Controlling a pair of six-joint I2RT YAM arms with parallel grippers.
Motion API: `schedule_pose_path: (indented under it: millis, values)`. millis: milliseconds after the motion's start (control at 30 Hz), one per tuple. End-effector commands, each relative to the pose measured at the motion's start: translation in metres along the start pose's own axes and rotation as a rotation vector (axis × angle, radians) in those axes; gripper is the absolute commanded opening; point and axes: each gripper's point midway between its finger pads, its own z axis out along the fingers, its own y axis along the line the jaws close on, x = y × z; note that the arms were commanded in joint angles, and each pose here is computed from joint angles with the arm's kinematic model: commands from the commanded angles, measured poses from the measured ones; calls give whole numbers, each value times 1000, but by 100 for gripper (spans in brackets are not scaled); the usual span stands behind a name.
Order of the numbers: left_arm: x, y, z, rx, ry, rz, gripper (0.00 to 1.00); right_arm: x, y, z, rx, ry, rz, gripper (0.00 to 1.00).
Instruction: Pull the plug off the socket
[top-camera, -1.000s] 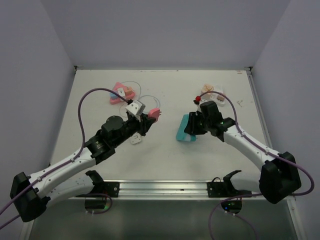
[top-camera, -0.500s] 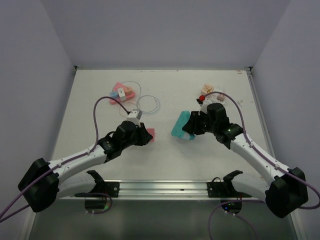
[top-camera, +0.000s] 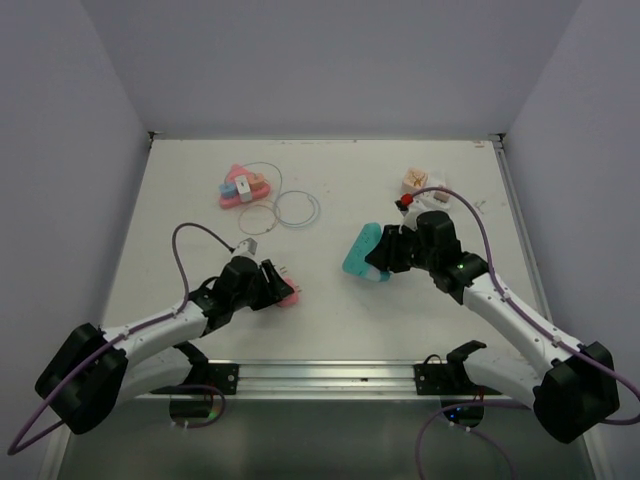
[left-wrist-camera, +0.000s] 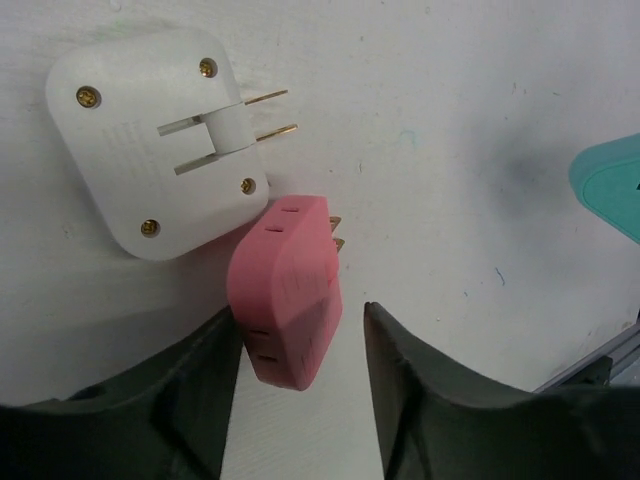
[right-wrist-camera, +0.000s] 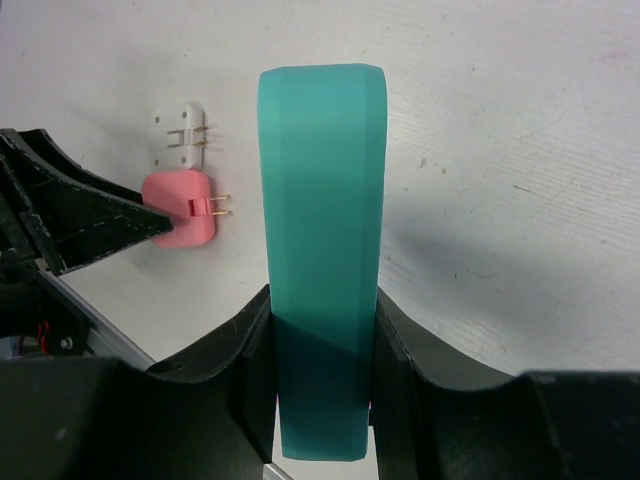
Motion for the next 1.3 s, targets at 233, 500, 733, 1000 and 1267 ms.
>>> schedule_pose_path:
  millis: [233,500,733,1000,1267]
  values:
    - [-10,-1,-15,-4,-46,-47,88,-19,6,5,-31,-86,19,0]
    - [-58,-26,-45,-44,-162,65,100,-26,-23,5,54,-121,93,0]
    - [-121,-41,-76,-117,-316,229,100,-41,-81,-3,178,-223,279,0]
    - [-192,-38,-111,-239,-474,303,100,-51,-162,-24,274,-396,637,0]
    - [-209,-11,-130,-378,-567,351,100,-42,-235,-43,370,-554,890,0]
